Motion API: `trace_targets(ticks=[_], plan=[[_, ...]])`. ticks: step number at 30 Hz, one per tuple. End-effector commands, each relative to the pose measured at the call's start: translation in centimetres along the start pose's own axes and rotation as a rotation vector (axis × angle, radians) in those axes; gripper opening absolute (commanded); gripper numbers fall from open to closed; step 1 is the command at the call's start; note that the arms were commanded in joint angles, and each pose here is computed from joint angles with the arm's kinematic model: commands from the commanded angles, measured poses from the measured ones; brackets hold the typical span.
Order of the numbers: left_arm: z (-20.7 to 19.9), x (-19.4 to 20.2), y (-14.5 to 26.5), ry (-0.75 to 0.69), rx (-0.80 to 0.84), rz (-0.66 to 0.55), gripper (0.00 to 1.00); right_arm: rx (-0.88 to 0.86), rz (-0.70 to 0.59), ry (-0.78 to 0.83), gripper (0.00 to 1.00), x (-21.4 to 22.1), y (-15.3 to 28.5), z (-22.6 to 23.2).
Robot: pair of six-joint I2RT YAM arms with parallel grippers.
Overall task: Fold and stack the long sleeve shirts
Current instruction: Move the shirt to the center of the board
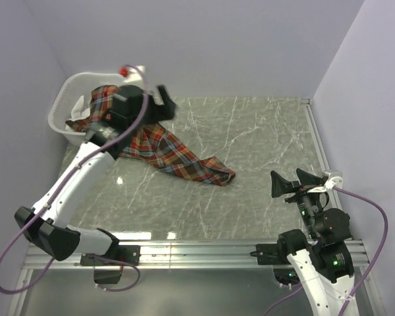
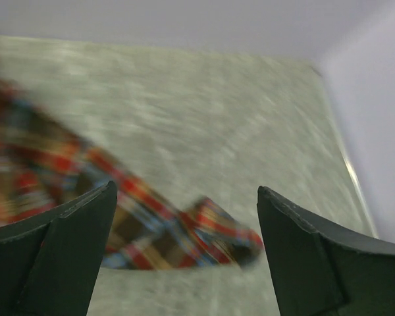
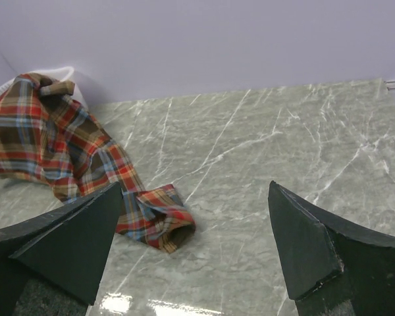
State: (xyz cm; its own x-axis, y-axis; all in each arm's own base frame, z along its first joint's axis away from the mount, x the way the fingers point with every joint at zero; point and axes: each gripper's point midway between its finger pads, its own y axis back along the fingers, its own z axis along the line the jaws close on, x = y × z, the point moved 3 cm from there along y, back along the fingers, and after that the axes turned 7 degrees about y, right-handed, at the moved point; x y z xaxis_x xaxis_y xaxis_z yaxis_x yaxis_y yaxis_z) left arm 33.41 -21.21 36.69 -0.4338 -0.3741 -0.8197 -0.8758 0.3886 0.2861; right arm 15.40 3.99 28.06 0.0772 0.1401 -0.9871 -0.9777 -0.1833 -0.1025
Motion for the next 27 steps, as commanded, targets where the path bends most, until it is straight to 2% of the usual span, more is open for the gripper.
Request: trace_targets(ticks=[1,2,5,8,13,17,20,23,24,26,27], plan=[[7.8,-5.2,2.0,0.088,-0.29,-0.18,0.95,-0.035,-0.011,0.014,0.98,-0.4,-0.4,0.5],[10.9,-5.6,1.7,0.113,-0.367,-0.198,0.98,-0.039,-0.006,0.014,0.98,-0.2,-0.4,0.6],[16.2,-6.3,0.0,0.178,-0.475,-0.233,0.99,-0.047,-0.006,0.015,0.98,-0.2,-0.4,0.7],[20.2,-6.8,-2.5,0.232,-0.542,-0.252,0.99,-0.05,-0.009,0.017,0.98,-0.2,-0.4,0.7],[22.4,-7.0,-7.8,0.239,-0.568,-0.213,0.99,-0.05,-0.005,0.017,0.98,-0.1,-0.3,0.7],[24.2,-6.3,-10.1,0.234,-0.638,-0.182,0.98,-0.048,-0.006,0.018,0.98,-0.1,-0.3,0.7],[25.3,-5.9,-10.9,0.21,-0.693,-0.178,0.93,-0.05,-0.006,0.02,0.98,0.0,-0.4,0.7],[26.0,-5.7,-11.3,0.185,-0.725,-0.18,0.77,-0.047,-0.008,0.02,0.98,0.0,-0.4,0.6],[26.1,-5.7,-11.3,0.182,-0.727,-0.184,0.61,-0.046,-0.008,0.021,0.98,-0.1,-0.4,0.6],[25.9,-6.1,-11.2,0.164,-0.725,-0.19,0.42,-0.046,-0.01,0.021,0.98,-0.1,-0.4,0.6],[25.7,-6.5,-11.0,0.157,-0.72,-0.204,0.17,-0.043,-0.01,0.021,0.98,-0.1,-0.4,0.6]])
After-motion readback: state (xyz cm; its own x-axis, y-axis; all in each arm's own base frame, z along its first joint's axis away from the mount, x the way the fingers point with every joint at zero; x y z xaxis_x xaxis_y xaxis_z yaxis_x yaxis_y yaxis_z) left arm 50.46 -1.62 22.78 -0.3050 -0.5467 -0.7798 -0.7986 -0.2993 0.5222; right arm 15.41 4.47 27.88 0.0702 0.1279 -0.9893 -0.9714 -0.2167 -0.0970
